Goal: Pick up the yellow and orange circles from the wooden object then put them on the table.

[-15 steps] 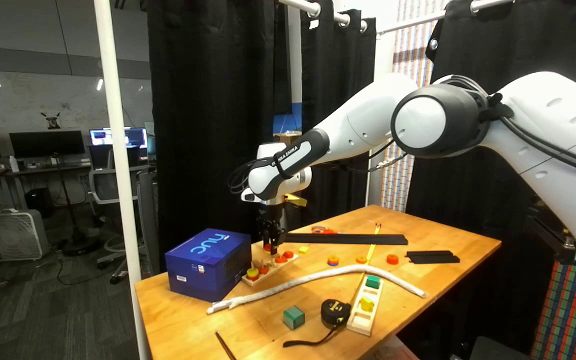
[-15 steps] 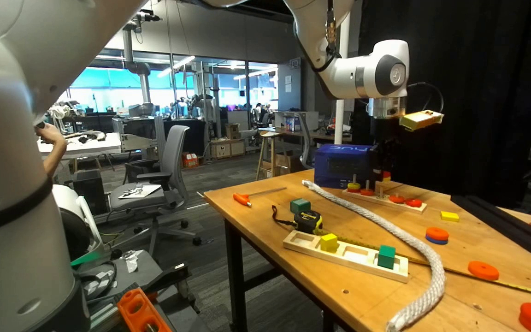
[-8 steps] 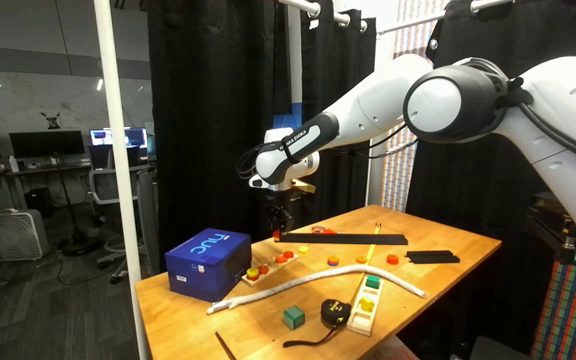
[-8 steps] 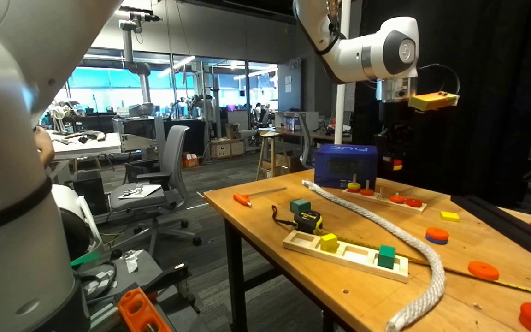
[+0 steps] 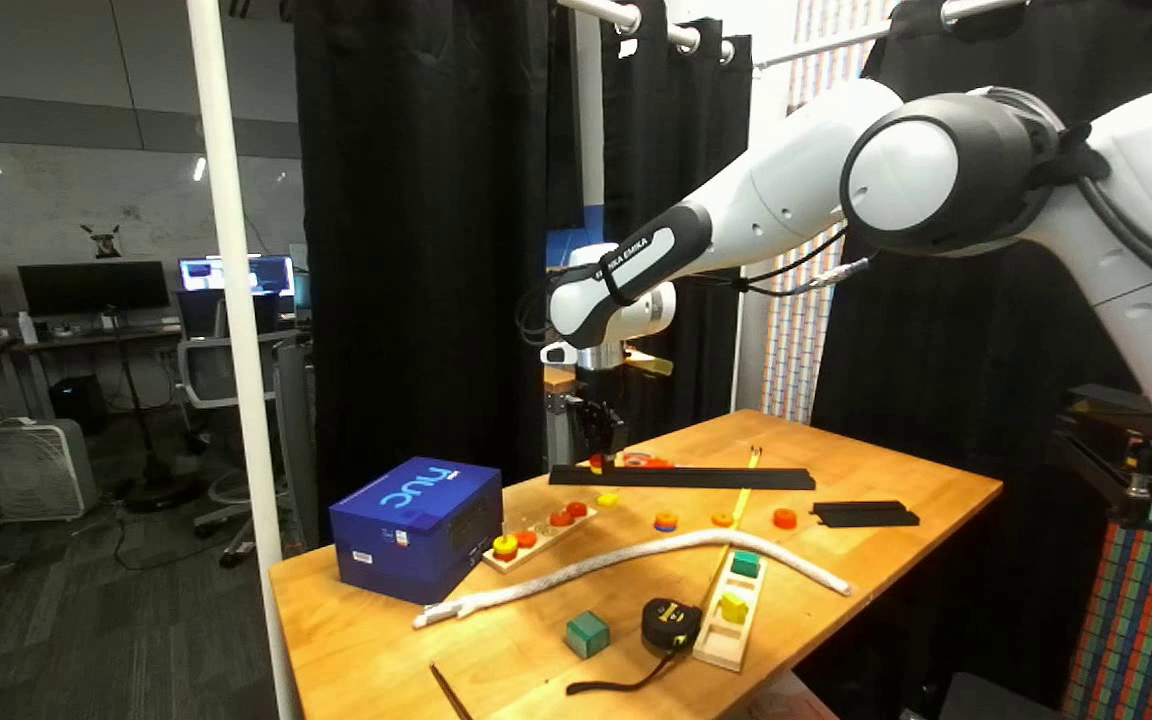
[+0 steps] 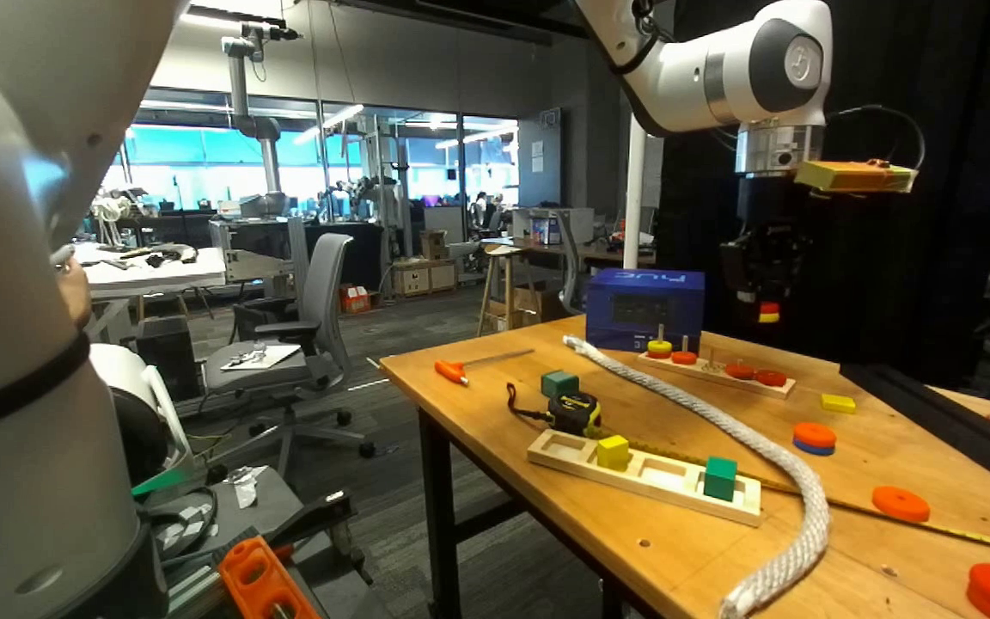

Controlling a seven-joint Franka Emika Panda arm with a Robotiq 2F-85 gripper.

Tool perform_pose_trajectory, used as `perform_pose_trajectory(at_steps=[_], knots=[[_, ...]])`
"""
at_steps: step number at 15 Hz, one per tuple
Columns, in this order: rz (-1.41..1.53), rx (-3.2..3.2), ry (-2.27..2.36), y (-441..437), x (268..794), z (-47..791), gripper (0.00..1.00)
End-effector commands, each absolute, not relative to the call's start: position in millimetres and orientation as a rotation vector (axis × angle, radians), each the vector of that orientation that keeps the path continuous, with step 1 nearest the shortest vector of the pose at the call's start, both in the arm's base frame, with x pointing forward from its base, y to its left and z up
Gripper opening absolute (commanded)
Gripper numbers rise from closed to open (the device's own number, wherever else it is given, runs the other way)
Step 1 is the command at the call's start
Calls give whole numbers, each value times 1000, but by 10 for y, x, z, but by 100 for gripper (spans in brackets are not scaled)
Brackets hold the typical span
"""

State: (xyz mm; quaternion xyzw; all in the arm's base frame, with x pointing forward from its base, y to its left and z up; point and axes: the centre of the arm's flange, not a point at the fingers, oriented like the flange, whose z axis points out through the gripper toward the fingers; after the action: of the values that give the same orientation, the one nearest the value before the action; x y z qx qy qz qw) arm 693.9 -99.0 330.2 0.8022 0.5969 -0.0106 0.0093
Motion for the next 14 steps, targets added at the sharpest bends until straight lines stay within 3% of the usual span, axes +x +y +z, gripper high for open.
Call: perform_pose_trajectory(at_steps=[1,14], knots=[[-42,2606,1825,-1093,6694,3300,26],[-30,2826,1792,-1213,6357,2773,26]])
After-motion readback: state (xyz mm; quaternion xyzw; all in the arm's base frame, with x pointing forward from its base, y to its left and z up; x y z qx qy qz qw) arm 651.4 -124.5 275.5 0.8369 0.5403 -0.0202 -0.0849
